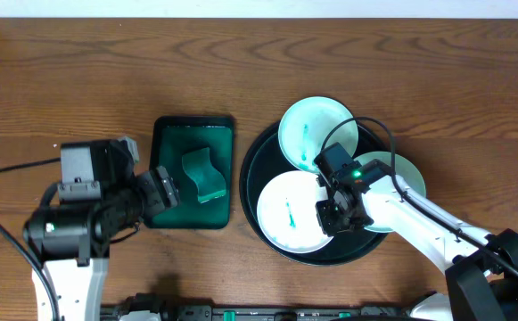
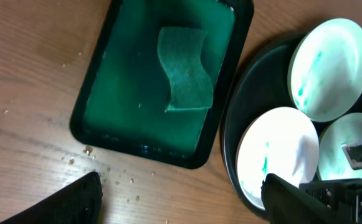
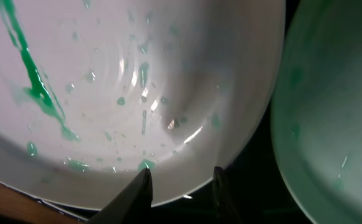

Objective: Clean dirty plates on tray and stack at the side
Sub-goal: 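Move right gripper to the lower-left white plate and grip its rim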

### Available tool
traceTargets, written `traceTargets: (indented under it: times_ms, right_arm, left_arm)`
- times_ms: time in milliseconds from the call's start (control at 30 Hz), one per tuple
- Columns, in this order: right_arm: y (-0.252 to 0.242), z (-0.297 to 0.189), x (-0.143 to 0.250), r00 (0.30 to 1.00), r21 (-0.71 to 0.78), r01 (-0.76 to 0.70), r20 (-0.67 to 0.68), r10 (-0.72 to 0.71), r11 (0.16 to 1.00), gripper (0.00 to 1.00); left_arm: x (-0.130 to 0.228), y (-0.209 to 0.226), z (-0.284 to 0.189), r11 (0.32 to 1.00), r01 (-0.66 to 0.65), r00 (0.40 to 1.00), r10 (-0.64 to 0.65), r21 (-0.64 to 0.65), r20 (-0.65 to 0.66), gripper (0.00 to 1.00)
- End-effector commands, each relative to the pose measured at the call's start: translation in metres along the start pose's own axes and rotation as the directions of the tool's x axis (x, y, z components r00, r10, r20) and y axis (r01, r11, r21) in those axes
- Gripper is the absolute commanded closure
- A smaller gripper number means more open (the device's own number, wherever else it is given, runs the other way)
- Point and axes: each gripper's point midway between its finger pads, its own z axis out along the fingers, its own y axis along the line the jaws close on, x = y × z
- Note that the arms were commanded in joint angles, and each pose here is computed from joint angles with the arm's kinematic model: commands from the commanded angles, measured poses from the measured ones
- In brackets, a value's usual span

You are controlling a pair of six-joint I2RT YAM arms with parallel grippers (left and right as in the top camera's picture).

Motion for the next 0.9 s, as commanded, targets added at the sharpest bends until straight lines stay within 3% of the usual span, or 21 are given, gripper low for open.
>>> traceTargets:
  times_ms: [0, 67, 267, 400, 533, 700, 833, 867]
  right_arm:
    - [-0.009, 0.002, 0.005, 0.998, -0.007, -0.06, -0.017, 0.06, 0.998, 0.72]
    - [0.022, -0.005, 0.008, 0.996, -0.189, 0.085, -0.017, -0.09, 0.978, 0.66]
    - [-0.009, -0.019, 0.008, 1.0, -0.031, -0.017, 0.026, 0.017, 0.999, 0.59]
    - [-0.028, -0.011, 0.004, 0.996, 0.059, -0.077, 0.047, 0.074, 0.995, 0.56]
    - [-0.027, 0.012, 0.003, 0.994, 0.032, -0.096, 0.048, 0.094, 0.995, 0.59]
    - [-0.023, 0.027, -0.012, 0.989, -0.007, -0.083, 0.123, 0.083, 0.997, 0.68]
    - [-0.019, 0.022, -0.042, 0.966, -0.033, -0.079, 0.243, 0.085, 0.996, 0.92]
    - [-0.019, 0.021, -0.045, 0.963, -0.039, -0.08, 0.255, 0.088, 0.996, 0.95]
  left_arm:
    - [-0.007, 0.0, 0.002, 1.0, -0.011, 0.999, 0.01, -0.028, -0.033, 0.18]
    - [-0.005, 0.002, 0.005, 0.999, -0.015, 0.998, 0.013, -0.035, -0.056, 0.18]
    - [-0.007, -0.002, 0.0, 0.999, -0.039, 0.998, 0.038, -0.026, -0.043, 0.18]
    - [-0.009, -0.014, -0.009, 0.991, -0.124, 0.992, 0.123, -0.054, -0.022, 0.18]
    - [-0.008, -0.019, -0.015, 0.985, -0.133, 0.991, 0.134, -0.108, -0.004, 0.18]
    - [-0.002, -0.026, -0.009, 0.987, -0.122, 0.992, 0.119, -0.1, -0.029, 0.18]
    - [-0.003, -0.025, 0.001, 0.986, -0.121, 0.991, 0.114, -0.118, -0.068, 0.18]
    - [-0.003, -0.025, 0.003, 0.985, -0.121, 0.991, 0.113, -0.12, -0.073, 0.18]
